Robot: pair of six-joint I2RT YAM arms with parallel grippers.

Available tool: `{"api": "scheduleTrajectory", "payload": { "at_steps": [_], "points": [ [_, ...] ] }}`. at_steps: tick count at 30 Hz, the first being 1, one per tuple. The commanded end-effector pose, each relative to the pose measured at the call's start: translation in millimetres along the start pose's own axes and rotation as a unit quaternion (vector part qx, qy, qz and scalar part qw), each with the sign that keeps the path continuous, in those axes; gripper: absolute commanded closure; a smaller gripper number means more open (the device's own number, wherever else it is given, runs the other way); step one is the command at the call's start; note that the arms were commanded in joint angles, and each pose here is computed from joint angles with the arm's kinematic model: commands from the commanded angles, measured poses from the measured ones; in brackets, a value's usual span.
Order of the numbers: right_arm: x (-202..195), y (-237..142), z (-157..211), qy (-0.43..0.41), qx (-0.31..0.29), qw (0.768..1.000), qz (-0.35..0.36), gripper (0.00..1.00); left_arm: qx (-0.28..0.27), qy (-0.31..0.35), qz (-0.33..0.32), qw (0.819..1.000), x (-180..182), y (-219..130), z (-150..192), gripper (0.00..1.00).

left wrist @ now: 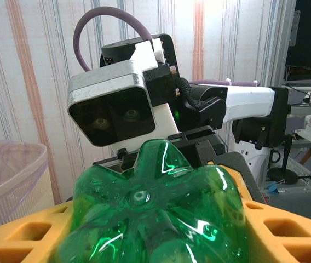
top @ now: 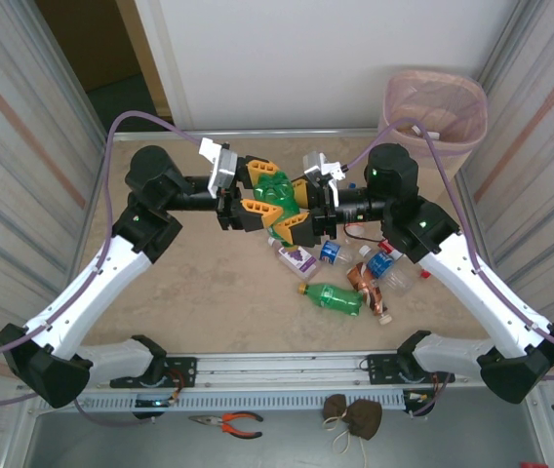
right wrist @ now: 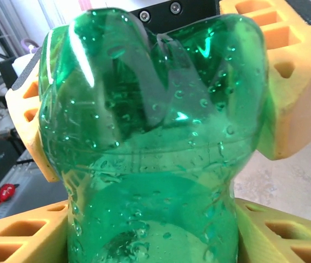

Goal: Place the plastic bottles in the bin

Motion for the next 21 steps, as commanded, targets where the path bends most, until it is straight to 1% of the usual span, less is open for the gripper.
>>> {"api": "scheduleTrajectory", "payload": {
  "at_steps": [1,9,13,16,21],
  "points": [
    [6,-3,-13,-0.018,-0.008,1.0,-0.008,0.39,-0.012,0.026,0.004,1.0,-8,-1,-12,0.42],
    [3,-3,-14,-0.014,-0.009,1.0,0.003,0.44,-0.018,0.029,-0.013,0.999,-7,-3,-12,0.35],
    [2,-4,-15,-0.015,-0.009,1.0,0.012,0.45,-0.022,0.032,-0.026,0.999,-8,-6,-12,0.26],
    [-4,-7,-14,-0.013,-0.006,0.999,0.032,0.45,-0.027,0.037,-0.04,0.998,-9,-9,-14,0.21],
    [-20,-19,-13,-0.005,-0.002,0.998,0.07,0.46,-0.035,0.048,-0.069,0.996,-12,-16,-14,0.17]
  ]
}}
Point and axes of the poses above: each hand's point on the last joint's axis, 136 mm out from that joint toward the fingers, its own y axis out along the fingers, its own x axis along the line the jaws close on, z = x × y, the point moved 3 cm from there along -y, back along the fingers, and after that the axes turned 12 degrees about -y, right-handed, at the moved point
